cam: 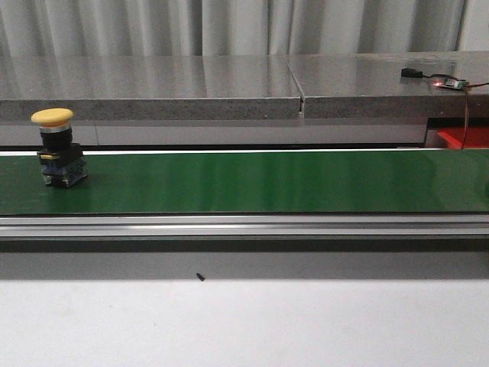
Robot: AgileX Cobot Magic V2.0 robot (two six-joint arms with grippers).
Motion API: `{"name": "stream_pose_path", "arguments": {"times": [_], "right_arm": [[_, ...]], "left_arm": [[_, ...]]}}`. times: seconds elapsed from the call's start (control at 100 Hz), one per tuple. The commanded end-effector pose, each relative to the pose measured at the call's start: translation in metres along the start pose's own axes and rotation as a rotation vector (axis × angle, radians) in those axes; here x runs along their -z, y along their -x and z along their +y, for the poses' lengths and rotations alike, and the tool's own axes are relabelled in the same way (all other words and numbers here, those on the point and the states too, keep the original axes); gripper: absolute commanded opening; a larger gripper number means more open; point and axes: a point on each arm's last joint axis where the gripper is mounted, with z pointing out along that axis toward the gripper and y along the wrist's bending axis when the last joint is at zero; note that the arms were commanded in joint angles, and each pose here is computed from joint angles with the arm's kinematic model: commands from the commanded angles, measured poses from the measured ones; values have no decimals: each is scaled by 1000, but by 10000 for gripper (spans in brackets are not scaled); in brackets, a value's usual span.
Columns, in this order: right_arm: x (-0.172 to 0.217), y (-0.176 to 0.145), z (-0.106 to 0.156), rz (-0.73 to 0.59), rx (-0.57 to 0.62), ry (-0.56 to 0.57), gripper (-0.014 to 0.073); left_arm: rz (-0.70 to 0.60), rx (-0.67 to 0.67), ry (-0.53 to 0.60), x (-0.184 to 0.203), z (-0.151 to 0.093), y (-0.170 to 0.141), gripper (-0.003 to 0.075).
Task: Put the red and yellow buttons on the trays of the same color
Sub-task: 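Lower the red button into the red tray and open the right gripper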
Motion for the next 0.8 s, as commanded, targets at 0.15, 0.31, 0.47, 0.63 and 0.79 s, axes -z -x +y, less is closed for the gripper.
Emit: {"name": "stream_pose_path", "arguments": {"times": [0.15, 0.31, 0.47, 0.63, 0.79], "right_arm": [[-7, 11, -2, -98, 9, -3, 150], [-23, 6, -2, -73, 8, -1, 150], [-38, 0, -1, -44, 9, 0, 150], [-47, -3, -1, -27, 7, 3, 153], [-51, -5, -1, -22, 7, 3, 159]], "left_arm": [[-82, 13, -8, 4, -2, 12, -19], [-82, 13, -8, 4, -2, 12, -19], [-82, 13, -8, 4, -2, 12, -19], [-82, 13, -8, 4, -2, 12, -19], [-82, 13, -8, 4, -2, 12, -19]]}}
